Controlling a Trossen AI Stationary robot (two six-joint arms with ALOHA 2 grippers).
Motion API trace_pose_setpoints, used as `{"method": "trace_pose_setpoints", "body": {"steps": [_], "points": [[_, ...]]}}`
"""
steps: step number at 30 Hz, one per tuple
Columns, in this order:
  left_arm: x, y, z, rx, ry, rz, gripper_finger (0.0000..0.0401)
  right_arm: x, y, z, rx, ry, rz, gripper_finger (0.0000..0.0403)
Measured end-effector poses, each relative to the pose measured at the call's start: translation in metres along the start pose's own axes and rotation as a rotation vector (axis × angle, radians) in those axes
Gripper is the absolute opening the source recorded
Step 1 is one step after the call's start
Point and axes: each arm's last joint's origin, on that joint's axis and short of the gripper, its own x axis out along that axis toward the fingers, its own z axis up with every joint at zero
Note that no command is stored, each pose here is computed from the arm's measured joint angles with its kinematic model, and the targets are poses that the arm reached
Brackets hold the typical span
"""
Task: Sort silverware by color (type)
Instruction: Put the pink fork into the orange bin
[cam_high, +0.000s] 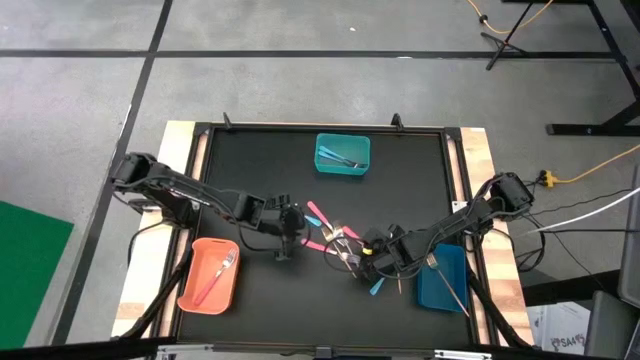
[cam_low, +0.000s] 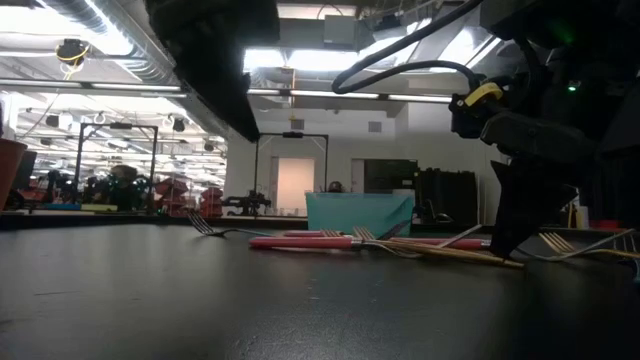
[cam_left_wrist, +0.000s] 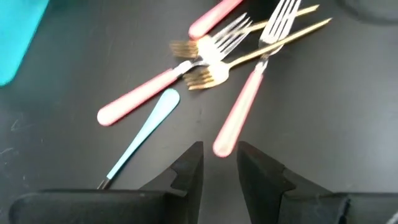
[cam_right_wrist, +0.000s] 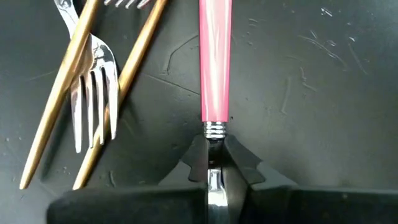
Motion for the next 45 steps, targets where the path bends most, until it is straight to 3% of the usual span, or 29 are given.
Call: {"method": "trace_pose_setpoints", "body": {"steps": [8, 16, 22, 26, 32, 37, 41, 45], "points": [[-0.031, 0.001, 0.003, -0.005, -0.076, -0.032, 0.0091, -0.003, -0.002, 0.001, -0.049, 0.008, -0.012, 0.0005], [-0.059, 0.008, 0.002, -0.018, -0.123, -0.044, 0.0091, -0.028, 0.005, 0.020, -0.247, -0.005, -0.061, 0.0003], [-0.077, 0.014, -0.001, -0.018, -0.145, -0.047, 0.0091, -0.046, 0.013, 0.059, -0.514, -0.049, -0.041, 0.0002], [-0.090, 0.020, -0.006, -0.022, -0.148, 0.002, 0.0091, -0.057, 0.017, 0.094, -0.748, -0.120, 0.036, 0.0002], [-0.103, 0.029, -0.016, -0.095, -0.128, 0.088, 0.0091, -0.065, 0.023, 0.132, -1.137, -0.289, 0.317, 0.0003], [-0.106, 0.031, -0.017, -0.182, -0.135, 0.102, 0.0091, -0.061, 0.029, 0.140, -1.441, -0.433, 0.515, 0.0003], [-0.102, 0.030, -0.016, -0.305, -0.137, 0.097, 0.0090, -0.050, 0.034, 0.138, -1.610, -0.468, 0.517, 0.0005], [-0.093, 0.026, -0.013, -0.518, -0.136, 0.082, 0.0090, -0.039, 0.035, 0.137, -1.674, -0.445, 0.435, 0.0005]]}}
